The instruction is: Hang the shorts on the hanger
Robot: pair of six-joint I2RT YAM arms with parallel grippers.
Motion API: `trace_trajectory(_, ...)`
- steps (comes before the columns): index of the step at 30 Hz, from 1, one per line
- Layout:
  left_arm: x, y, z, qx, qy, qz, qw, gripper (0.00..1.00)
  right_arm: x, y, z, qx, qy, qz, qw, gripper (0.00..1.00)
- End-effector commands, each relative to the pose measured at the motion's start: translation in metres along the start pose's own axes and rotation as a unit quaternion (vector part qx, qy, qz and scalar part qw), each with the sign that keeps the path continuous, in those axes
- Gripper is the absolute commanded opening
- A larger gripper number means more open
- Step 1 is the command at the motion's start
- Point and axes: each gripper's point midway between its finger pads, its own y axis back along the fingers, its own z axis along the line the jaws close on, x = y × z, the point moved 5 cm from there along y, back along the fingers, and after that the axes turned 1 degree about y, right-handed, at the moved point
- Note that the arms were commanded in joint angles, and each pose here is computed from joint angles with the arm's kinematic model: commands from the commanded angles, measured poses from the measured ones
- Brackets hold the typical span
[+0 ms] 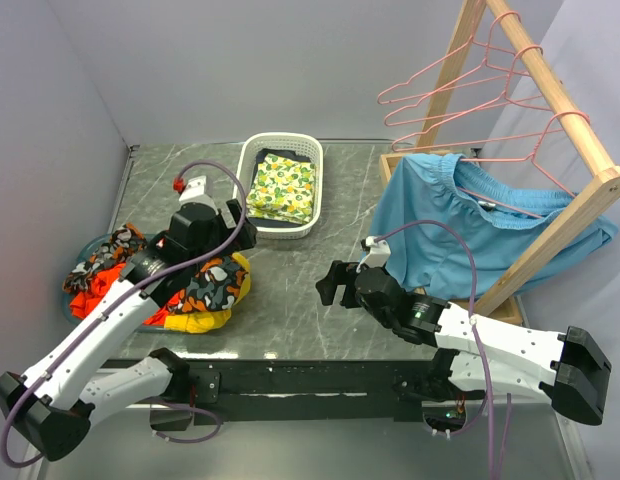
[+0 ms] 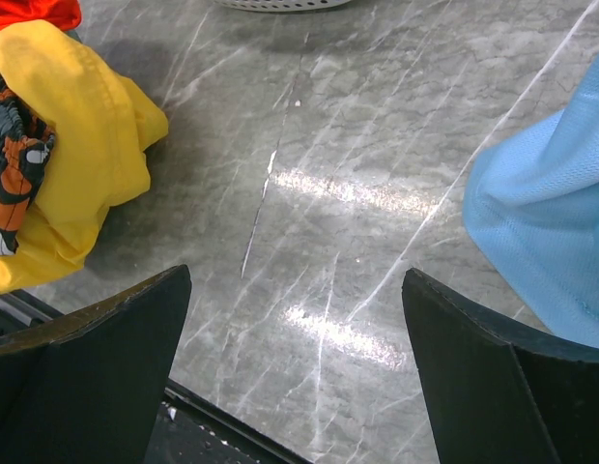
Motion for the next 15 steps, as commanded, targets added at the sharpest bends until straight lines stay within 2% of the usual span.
trace_trajectory(1,-0.005,0.009,0.009,-0.044,0.03,-0.008,0.999,0.96,-0.006,-0.001,0.004,-0.008,-0.001,-0.015,1.0,0.97)
trace_trajectory(8,-0.011,0.003,0.038,-0.181,0.077,-0.007,0.98,0.97,-0.001,-0.005,0.005,-0.01,0.0,-0.007,1.0,0.97)
trace_trajectory(15,-0.034,-0.028,0.069,-0.247,0.118,-0.026,0.961,0.99,-0.001,-0.007,0.009,-0.018,0.001,-0.003,1.0,0.97)
